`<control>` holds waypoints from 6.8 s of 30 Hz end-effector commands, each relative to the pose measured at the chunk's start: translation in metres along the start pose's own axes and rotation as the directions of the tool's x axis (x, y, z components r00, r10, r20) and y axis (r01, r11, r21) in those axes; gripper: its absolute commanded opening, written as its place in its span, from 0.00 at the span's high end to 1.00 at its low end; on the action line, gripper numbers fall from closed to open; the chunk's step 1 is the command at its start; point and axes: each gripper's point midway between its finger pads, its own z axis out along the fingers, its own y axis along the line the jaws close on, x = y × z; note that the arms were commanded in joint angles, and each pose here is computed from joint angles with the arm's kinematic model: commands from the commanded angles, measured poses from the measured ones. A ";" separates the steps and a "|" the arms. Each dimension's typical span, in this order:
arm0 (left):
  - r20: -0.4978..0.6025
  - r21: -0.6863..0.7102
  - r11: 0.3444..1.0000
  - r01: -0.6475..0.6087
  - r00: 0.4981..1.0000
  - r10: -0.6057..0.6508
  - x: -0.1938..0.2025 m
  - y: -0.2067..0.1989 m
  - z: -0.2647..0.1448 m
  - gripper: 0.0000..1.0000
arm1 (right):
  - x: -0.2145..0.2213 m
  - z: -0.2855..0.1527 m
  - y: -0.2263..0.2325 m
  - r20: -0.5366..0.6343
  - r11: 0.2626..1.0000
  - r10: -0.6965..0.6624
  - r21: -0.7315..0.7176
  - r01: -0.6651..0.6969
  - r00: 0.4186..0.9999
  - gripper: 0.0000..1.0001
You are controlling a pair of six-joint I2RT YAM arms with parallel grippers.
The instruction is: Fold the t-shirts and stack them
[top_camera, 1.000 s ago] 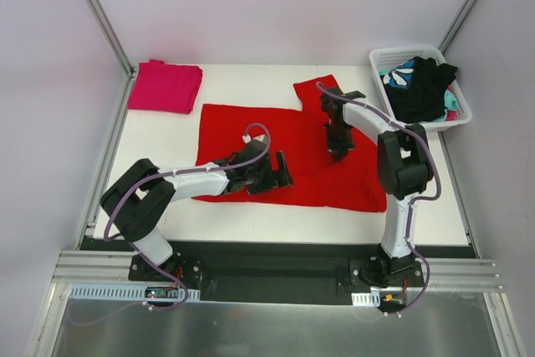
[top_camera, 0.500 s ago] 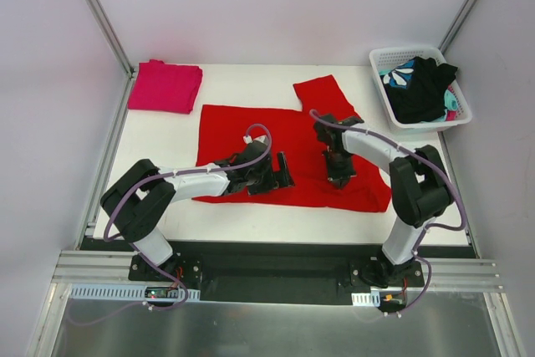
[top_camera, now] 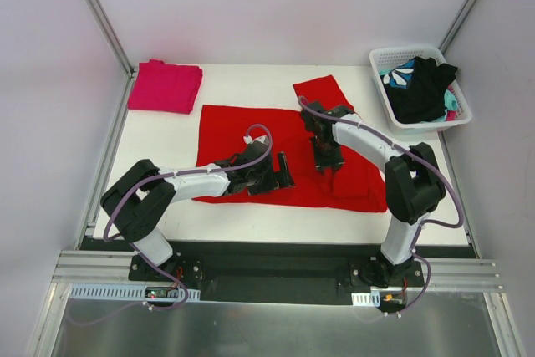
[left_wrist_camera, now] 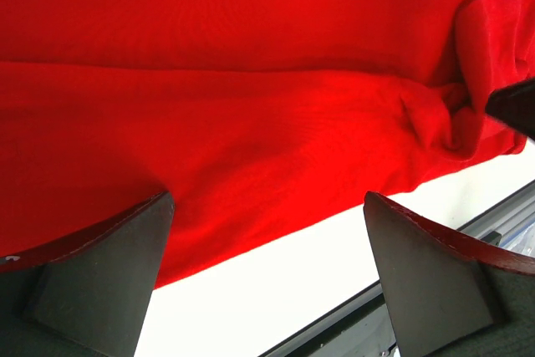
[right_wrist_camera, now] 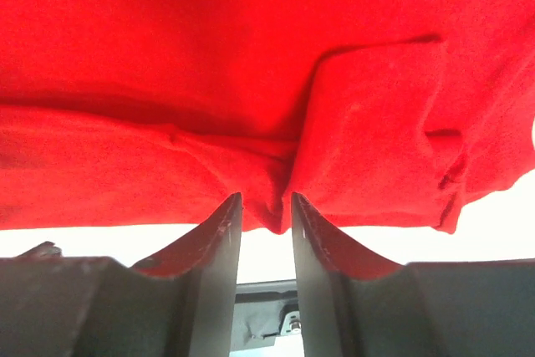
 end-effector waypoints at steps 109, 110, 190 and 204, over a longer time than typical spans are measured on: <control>-0.057 -0.105 0.994 -0.012 0.998 0.006 0.022 0.030 -0.003 0.01 | 0.073 0.018 -0.011 -0.061 0.987 -0.092 -0.139 0.083 0.994 0.65; -0.056 -0.102 0.995 -0.011 0.998 0.005 0.021 0.029 -0.003 0.01 | 0.076 0.018 -0.008 -0.070 0.984 -0.093 -0.159 0.081 0.993 0.65; -0.054 -0.100 0.995 -0.017 0.998 0.012 0.022 0.023 -0.003 0.01 | 0.088 -0.052 -0.045 0.190 0.986 -0.156 0.094 0.140 0.969 0.99; -0.053 -0.101 0.995 -0.021 0.998 0.016 0.022 0.022 -0.003 0.01 | 0.044 -0.069 -0.054 0.209 0.937 -0.291 0.259 0.234 0.934 0.99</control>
